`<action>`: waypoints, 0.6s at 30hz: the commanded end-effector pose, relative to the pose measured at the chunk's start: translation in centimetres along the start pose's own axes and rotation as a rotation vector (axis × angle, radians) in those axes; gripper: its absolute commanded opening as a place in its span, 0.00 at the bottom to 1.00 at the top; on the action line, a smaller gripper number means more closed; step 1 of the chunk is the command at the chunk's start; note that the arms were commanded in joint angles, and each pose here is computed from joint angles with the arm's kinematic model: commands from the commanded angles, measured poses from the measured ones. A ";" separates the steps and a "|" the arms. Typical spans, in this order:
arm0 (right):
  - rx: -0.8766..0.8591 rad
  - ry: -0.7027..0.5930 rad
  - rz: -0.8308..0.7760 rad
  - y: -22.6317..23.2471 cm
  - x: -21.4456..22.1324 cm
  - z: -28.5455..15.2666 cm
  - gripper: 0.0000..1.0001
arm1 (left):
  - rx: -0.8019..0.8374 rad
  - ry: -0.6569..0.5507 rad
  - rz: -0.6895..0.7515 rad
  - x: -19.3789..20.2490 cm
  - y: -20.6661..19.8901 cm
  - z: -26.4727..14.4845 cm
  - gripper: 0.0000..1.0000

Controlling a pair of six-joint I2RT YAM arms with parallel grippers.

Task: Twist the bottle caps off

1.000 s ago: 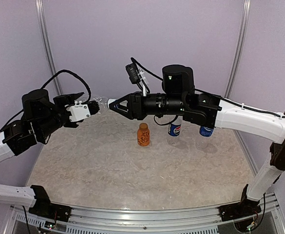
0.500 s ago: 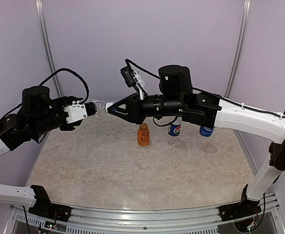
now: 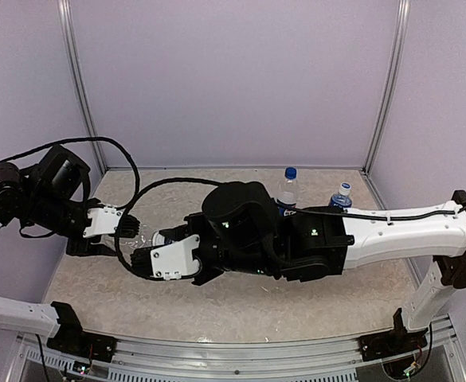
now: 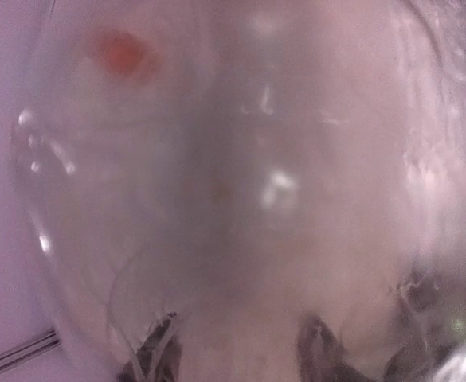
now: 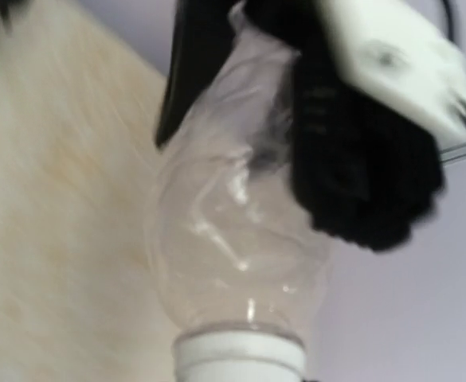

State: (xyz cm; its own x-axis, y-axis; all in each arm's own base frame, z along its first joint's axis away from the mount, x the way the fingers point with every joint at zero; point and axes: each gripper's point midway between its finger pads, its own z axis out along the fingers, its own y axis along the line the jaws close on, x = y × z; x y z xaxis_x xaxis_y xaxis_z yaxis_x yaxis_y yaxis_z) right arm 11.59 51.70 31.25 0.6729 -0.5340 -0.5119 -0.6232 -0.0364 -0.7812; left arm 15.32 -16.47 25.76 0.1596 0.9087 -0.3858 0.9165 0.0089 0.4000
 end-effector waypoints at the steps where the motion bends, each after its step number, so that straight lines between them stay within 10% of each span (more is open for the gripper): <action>1: 0.047 0.302 -0.524 2.8 5.6 2.0 0.00 | 0.047 -0.198 -0.045 -3.9 -0.5 -1.2 0.41; 7: 0.238 0.159 -0.471 0.1 2.8 0.0 0.05 | 0.017 -0.194 -0.058 -3.8 0.0 -0.9 0.41; 10: 0.329 0.093 -0.308 -1.3 2.1 -1.4 0.85 | -0.057 -0.182 -0.070 -3.6 1.3 -0.6 0.41; 11: 0.353 0.078 -0.245 -1.9 2.1 -1.9 0.97 | -0.089 -0.179 -0.076 -3.6 2.0 -0.5 0.41; 18: 0.243 -0.140 0.226 -3.2 0.9 -5.5 0.99 | -0.380 -0.210 -0.090 -4.4 7.7 -1.3 0.42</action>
State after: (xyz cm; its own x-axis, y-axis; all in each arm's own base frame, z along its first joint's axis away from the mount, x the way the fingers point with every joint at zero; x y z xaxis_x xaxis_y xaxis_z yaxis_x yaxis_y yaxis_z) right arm 12.56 48.78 32.22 0.7266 -0.5578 -0.4012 -0.3929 0.1417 -0.9086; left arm 17.73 -18.91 27.59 0.1546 0.8470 -0.5086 0.8668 0.1307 0.4812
